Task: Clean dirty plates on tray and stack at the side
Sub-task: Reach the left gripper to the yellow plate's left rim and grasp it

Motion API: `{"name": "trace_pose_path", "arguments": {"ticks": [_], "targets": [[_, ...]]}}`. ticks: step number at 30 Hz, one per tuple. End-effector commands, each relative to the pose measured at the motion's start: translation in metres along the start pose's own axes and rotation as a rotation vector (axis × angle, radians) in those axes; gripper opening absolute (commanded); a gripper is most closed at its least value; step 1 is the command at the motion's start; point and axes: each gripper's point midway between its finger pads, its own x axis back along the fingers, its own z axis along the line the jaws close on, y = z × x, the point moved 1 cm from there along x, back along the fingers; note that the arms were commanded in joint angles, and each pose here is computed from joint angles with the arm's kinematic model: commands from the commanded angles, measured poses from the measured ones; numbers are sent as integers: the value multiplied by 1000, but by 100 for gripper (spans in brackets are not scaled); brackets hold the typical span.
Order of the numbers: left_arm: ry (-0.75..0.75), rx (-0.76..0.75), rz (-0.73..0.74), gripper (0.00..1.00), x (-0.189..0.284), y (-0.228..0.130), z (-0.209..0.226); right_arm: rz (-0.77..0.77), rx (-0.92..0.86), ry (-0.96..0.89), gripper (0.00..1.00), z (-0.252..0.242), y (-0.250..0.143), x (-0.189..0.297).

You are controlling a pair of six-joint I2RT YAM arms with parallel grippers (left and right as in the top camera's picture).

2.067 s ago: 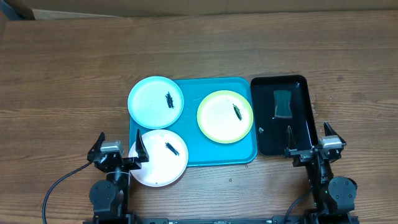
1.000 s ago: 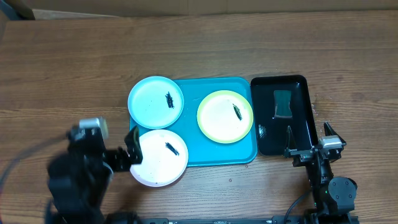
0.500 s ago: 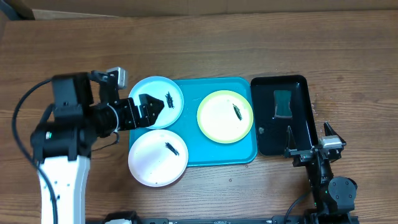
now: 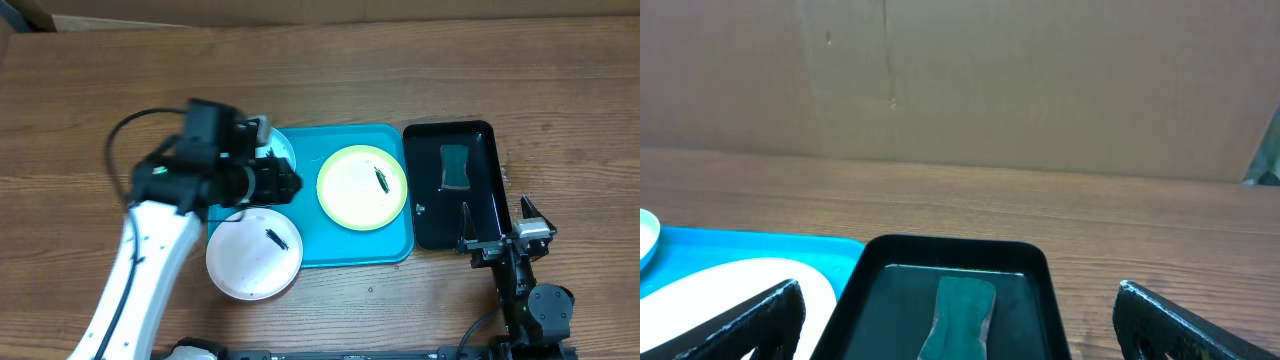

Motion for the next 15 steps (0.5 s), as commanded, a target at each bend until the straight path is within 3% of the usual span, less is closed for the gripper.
{"name": "trace_pose_path", "arguments": {"ticks": [1,3,7,9,11,15], "targets": [[165,18,-6,63,-31,4,6,-5,5,-5,100,-1,-2,0],[217,7,-4,62,-48,6,6,-5,5,-5,100,-1,-2,0],[255,14,8,29,-84,11,4,-5,5,-5,100,-1,-2,0],[263,23,16,29,-103,14,6,-5,5,-5,100,-1,-2,0],[292,42,25,39,-120,16,13,-5,5,-5,100,-1,-2,0],[333,136,58,41,-147,13,29,-5,5,-5,100,-1,-2,0]]}}
